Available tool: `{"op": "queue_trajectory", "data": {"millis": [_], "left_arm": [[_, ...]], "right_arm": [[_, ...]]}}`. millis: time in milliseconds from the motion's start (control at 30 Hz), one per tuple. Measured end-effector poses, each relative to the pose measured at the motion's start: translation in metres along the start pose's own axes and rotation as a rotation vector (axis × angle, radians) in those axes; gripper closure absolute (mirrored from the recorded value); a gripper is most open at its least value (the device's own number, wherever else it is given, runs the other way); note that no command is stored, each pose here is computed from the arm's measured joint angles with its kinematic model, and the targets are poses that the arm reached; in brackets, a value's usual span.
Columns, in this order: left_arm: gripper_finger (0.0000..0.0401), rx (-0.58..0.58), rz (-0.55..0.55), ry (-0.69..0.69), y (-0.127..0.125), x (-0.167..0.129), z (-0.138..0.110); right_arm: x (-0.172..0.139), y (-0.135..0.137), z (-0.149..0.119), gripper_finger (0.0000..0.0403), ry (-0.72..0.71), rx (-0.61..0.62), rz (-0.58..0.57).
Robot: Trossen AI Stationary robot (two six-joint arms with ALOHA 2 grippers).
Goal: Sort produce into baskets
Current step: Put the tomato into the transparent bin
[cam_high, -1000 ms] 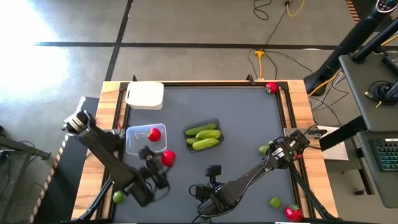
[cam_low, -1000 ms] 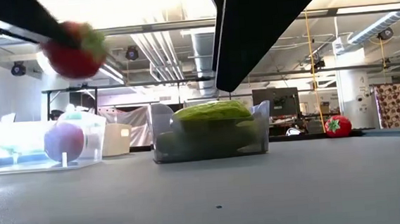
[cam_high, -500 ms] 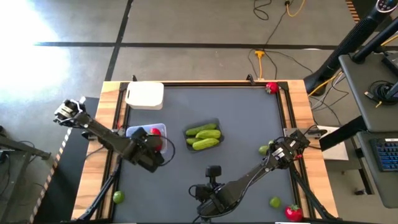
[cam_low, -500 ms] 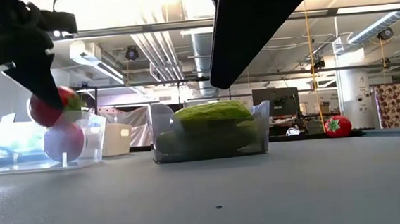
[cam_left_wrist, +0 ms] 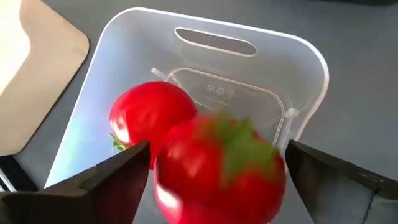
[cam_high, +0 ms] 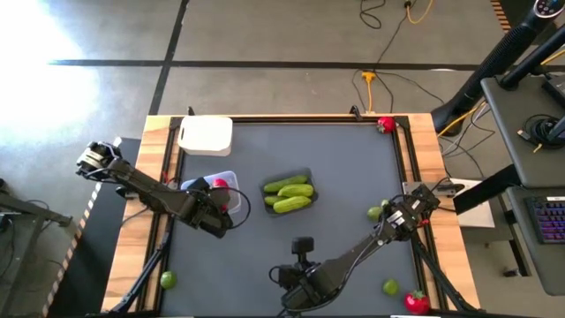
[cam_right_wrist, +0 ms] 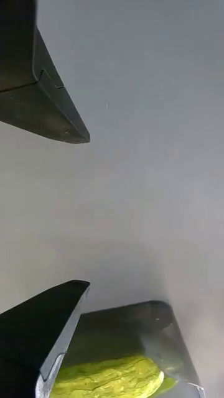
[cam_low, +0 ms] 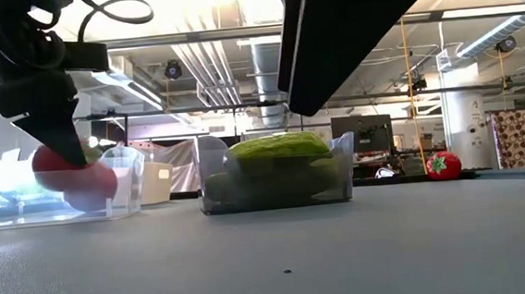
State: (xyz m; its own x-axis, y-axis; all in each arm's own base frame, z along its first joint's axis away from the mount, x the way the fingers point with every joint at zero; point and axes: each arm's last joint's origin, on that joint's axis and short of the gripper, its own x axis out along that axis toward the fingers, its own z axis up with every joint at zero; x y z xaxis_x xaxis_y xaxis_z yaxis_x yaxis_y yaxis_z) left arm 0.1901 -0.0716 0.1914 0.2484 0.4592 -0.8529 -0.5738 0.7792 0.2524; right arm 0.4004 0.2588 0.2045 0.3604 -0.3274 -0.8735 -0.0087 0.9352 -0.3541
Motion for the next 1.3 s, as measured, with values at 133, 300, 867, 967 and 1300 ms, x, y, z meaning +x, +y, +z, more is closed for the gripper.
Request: {"op": "queue_trajectory", "data": {"millis": [133,300,867,967,1300], "left_arm": [[0.005,0.008,0.002,-0.005,0.0,0.0,0.0],[0.0049,0.011,-0.001,-0.01,0.001,-0.002,0.0],[0.0049,-0.004,-0.119,-0.092,0.007,-0.045,-0.04],[0.0049,-0.004,-0.157,-0.141,0.006,-0.053,-0.046],[0.0049,-0.105,-0.17,-0.62,-0.003,-0.07,-0.045]], "right_arm": [[0.0,-0.001,0.001,0.0033,-0.017,-0.038,-0.034],[-0.003,-0.026,-0.003,0.0033,-0.02,-0.014,-0.284],[-0.008,-0.2,-0.059,0.0093,0.222,0.494,-0.52],[-0.007,-0.238,-0.083,0.0098,0.29,0.622,-0.543],[0.017,-0.347,-0.16,0.0068,0.594,0.836,-0.567]]}}
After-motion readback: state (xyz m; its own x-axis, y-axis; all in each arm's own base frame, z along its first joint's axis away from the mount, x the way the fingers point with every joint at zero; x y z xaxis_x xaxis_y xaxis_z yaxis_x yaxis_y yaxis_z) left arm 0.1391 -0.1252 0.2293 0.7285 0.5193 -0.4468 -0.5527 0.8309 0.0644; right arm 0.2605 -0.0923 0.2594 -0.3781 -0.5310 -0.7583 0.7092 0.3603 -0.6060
